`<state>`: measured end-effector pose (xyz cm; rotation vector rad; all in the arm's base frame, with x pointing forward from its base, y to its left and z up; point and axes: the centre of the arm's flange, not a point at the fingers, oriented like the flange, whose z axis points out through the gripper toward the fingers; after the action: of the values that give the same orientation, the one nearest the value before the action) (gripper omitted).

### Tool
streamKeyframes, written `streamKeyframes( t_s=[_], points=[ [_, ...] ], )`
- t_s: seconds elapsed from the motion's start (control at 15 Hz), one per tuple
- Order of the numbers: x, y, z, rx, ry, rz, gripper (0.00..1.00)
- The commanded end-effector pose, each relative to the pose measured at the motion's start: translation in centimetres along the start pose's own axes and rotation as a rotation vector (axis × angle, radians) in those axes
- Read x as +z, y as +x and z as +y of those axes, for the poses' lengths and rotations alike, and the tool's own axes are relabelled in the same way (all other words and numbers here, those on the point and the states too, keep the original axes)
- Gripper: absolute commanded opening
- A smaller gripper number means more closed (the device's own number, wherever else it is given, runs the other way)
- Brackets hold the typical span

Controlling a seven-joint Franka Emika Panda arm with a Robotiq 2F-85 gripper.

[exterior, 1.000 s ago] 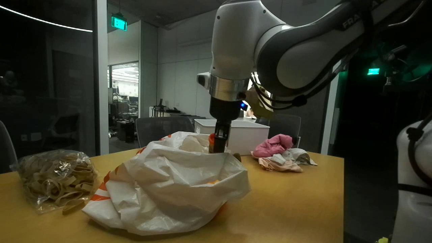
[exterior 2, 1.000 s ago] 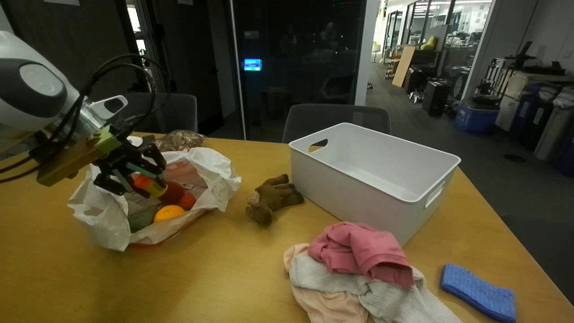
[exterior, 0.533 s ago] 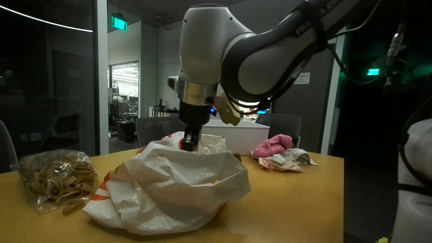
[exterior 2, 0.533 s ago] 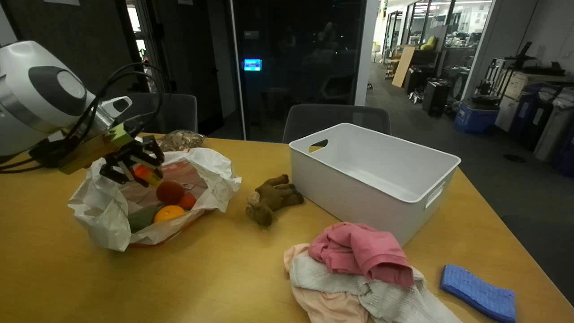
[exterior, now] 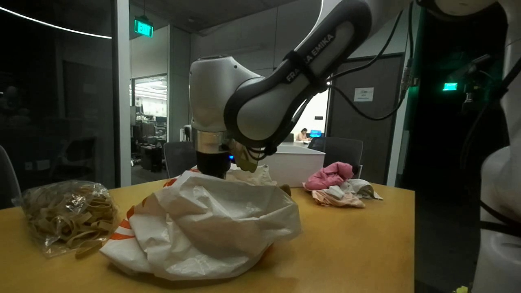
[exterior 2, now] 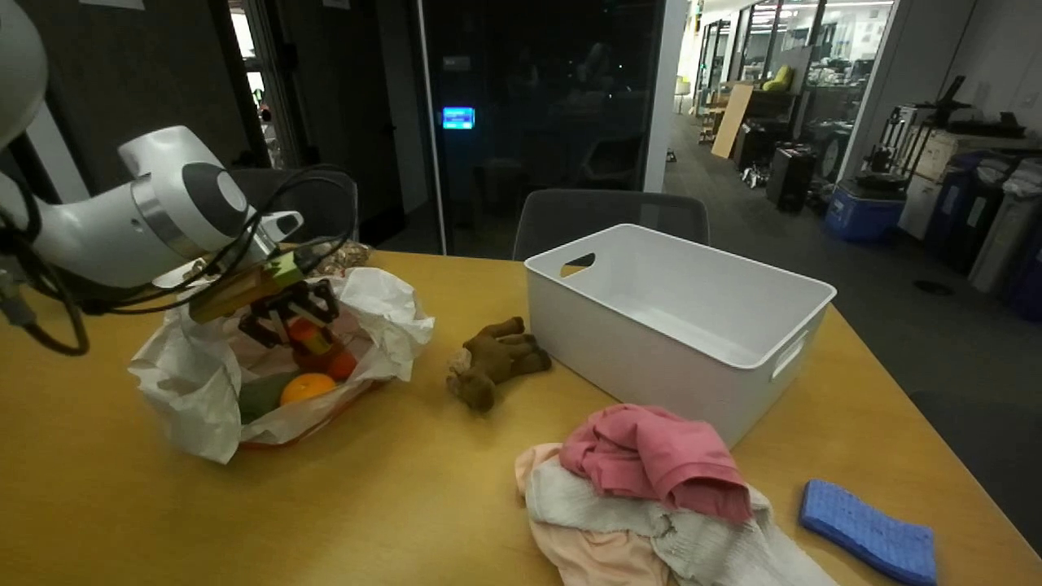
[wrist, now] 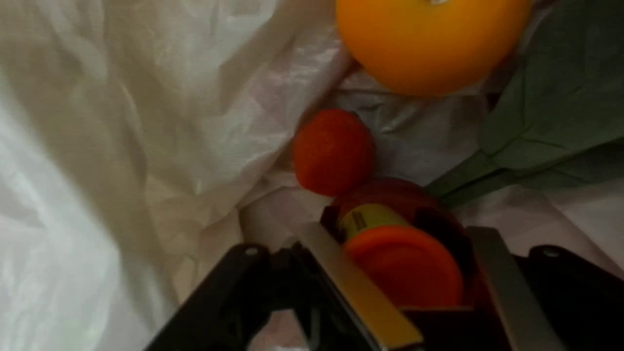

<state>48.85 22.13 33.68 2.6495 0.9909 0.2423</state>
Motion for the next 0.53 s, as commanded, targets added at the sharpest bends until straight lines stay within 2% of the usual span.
streamKeyframes(
  t_s=[0.0,0.07,0.27,0.47],
  points=[
    [0.2,0.9,1.9,0.023,0.013,-0.006,0.71],
    [0.0,0.7,2.1,0.029,0.015,-0.015,0.77],
    [-1.7,-1.3,1.9,0.094,-0.022,-0.144,0.99],
    [-3.5,-3.8,2.8,0.150,-0.036,-0.266,1.00]
  ],
)
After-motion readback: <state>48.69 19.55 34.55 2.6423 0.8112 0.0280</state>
